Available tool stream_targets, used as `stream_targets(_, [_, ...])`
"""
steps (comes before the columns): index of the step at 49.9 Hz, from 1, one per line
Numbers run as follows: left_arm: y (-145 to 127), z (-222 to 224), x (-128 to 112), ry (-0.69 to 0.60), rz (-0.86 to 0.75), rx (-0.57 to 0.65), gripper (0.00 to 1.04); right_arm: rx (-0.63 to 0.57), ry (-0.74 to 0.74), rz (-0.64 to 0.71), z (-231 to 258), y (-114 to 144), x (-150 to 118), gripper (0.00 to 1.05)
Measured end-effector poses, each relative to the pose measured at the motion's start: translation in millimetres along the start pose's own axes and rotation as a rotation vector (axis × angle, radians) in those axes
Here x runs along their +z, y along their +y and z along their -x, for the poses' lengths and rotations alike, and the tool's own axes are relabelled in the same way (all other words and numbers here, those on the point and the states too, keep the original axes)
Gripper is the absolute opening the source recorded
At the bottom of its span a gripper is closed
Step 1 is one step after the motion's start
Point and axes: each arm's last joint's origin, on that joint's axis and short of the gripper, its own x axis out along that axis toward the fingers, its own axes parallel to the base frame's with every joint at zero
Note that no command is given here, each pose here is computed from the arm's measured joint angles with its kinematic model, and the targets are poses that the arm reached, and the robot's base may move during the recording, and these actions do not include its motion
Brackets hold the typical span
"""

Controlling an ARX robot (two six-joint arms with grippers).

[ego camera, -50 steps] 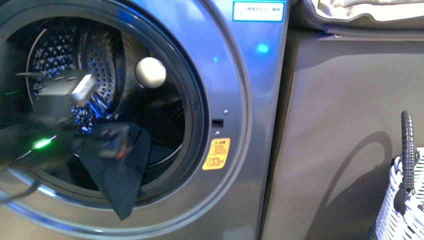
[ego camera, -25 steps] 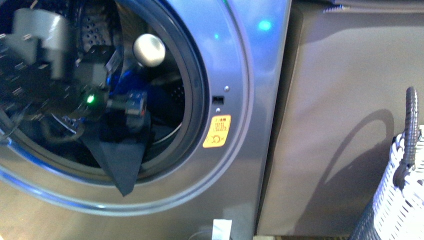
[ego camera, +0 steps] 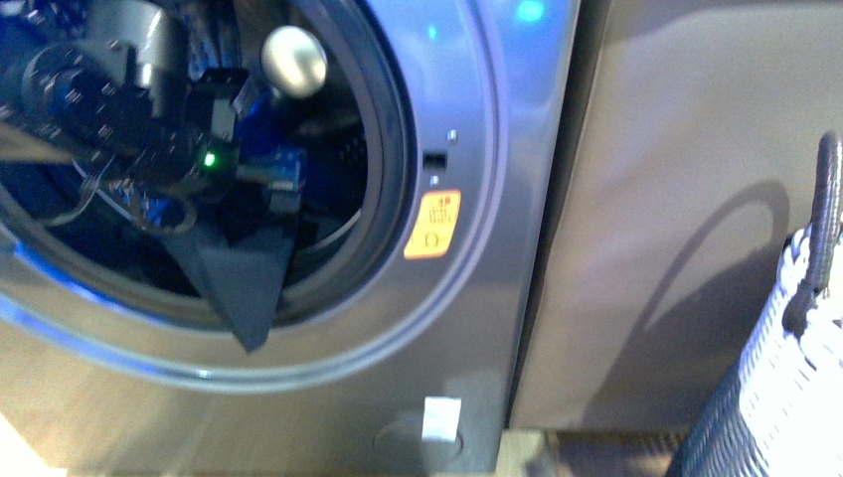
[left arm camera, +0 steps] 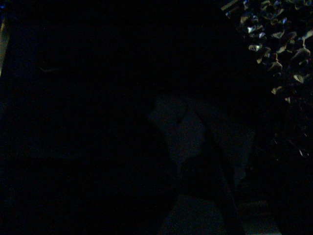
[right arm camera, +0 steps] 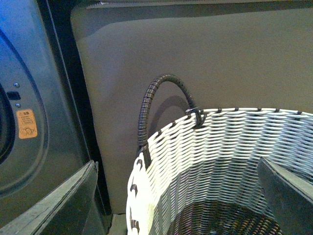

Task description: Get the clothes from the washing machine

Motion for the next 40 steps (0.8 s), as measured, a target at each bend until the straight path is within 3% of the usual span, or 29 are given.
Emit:
stream_targets(10, [13, -14, 12, 0.010, -0.007, 0.077, 0.98, 0.000, 0.000, 0.000, 0, 0, 0, 0.97])
stream_targets(23, [25, -33, 5, 0.080, 0.003, 0.122, 0.98, 0.000, 0.000, 0.000, 0, 0, 0, 0.97])
stream_targets(40, [19, -51, 2, 0.171, 0.167, 0.025, 0.98, 0.000, 0.000, 0.000, 0, 0, 0, 0.97])
